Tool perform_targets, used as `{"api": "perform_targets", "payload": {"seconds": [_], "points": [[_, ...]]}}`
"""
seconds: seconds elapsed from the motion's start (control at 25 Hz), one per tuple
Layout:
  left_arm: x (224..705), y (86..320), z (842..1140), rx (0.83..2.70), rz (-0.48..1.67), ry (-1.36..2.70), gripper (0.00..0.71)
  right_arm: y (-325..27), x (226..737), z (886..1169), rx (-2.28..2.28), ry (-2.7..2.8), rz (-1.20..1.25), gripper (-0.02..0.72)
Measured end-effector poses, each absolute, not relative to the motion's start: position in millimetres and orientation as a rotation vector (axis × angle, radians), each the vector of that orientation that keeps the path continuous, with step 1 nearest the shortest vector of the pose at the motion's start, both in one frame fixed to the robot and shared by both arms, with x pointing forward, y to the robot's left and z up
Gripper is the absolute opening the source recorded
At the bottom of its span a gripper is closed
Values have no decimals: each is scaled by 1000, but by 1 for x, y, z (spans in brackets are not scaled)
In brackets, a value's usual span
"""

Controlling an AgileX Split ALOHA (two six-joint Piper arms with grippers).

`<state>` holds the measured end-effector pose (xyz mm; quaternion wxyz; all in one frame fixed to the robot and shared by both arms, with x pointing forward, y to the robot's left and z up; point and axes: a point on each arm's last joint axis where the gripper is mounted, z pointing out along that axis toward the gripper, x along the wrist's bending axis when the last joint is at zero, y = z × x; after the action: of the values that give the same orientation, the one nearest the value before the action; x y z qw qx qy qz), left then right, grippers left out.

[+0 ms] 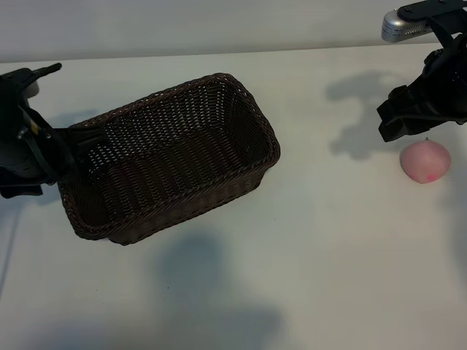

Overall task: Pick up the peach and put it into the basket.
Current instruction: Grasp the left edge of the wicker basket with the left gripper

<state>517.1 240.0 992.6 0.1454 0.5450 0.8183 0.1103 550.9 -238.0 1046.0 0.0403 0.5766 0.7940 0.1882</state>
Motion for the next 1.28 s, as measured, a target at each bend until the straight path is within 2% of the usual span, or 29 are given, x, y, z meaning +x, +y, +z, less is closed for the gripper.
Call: {"api": "perform_targets", "payload": {"seconds": [0.68,0.96,1.08,1.24,1.28], "points": [[540,230,924,1632,204,2450,592,-238,551,1046,1767,2434,575,595],[543,229,919,1629,205,2437,585,-238,551,1046,1767,2434,575,595],[543,229,919,1628,205,2438,515,-238,551,1046,1767,2434,575,595],[543,229,919,1625,205,2436,327,-238,551,1046,1767,2434,575,595],[543,229,919,1620,202,2437,328,-238,551,1046,1767,2434,575,595]]}}
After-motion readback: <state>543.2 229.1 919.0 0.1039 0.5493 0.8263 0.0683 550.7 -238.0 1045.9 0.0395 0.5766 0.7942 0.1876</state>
